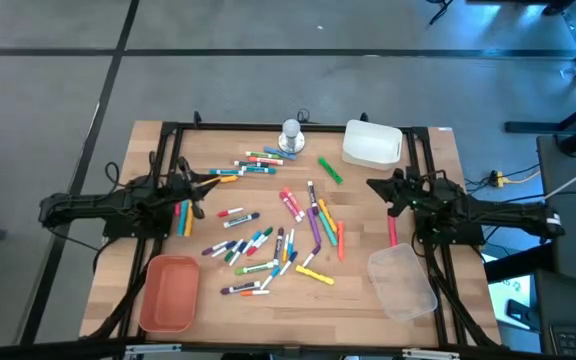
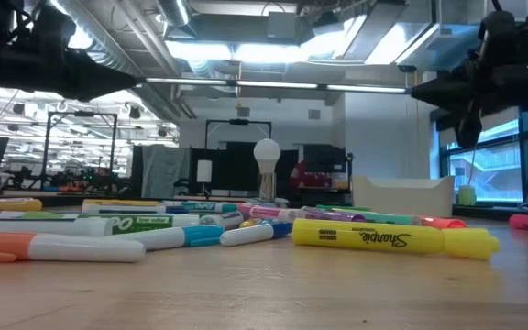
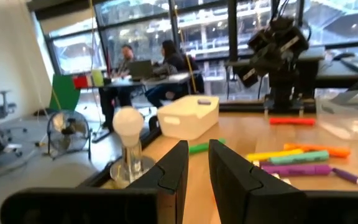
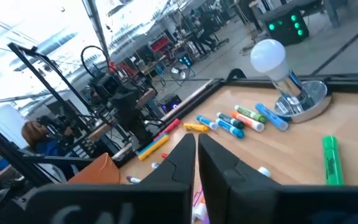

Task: Pick & Place Markers
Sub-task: Put the large green highlighter pen into the white bin, then put the large yellow highlighter pen into the white bin, then put the large pink highlighter pen into the white bin

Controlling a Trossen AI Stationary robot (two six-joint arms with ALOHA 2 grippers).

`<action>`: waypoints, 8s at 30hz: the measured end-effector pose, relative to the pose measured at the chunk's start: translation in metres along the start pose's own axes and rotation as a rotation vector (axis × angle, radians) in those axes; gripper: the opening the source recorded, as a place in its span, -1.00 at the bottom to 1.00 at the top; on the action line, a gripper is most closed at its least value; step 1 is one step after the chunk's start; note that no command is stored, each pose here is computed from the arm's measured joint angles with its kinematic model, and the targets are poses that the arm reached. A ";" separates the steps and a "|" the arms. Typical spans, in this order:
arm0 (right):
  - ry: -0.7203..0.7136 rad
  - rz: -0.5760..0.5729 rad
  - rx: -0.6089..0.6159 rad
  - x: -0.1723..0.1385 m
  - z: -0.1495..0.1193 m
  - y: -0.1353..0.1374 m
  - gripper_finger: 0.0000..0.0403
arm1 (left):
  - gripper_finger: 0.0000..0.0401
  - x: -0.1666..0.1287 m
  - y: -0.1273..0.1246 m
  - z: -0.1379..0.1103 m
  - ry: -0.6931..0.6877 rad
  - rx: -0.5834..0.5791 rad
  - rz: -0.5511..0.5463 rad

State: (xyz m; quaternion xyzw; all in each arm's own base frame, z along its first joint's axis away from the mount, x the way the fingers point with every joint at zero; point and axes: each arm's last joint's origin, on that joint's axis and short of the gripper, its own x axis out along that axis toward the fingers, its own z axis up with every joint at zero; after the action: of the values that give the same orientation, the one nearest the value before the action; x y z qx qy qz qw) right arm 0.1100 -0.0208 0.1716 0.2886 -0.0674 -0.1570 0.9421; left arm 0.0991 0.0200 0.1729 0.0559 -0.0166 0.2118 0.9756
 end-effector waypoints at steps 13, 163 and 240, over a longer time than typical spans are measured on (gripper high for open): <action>0.145 0.032 -0.031 0.029 0.001 0.018 -0.67 | -0.71 0.014 -0.002 -0.002 0.031 -0.075 0.052; 1.352 -0.637 -0.423 0.202 -0.067 0.023 -0.68 | -0.57 0.053 0.014 0.002 -0.037 -0.011 0.274; 1.272 -1.317 0.011 0.053 -0.065 0.026 -0.03 | -0.57 0.057 0.010 -0.001 -0.051 -0.182 0.170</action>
State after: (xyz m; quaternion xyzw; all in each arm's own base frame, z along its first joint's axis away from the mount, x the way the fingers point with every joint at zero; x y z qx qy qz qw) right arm 0.1809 0.0155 0.1349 0.3051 0.6418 -0.4736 0.5202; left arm 0.1465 0.0525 0.1766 -0.0289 -0.0652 0.2900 0.9544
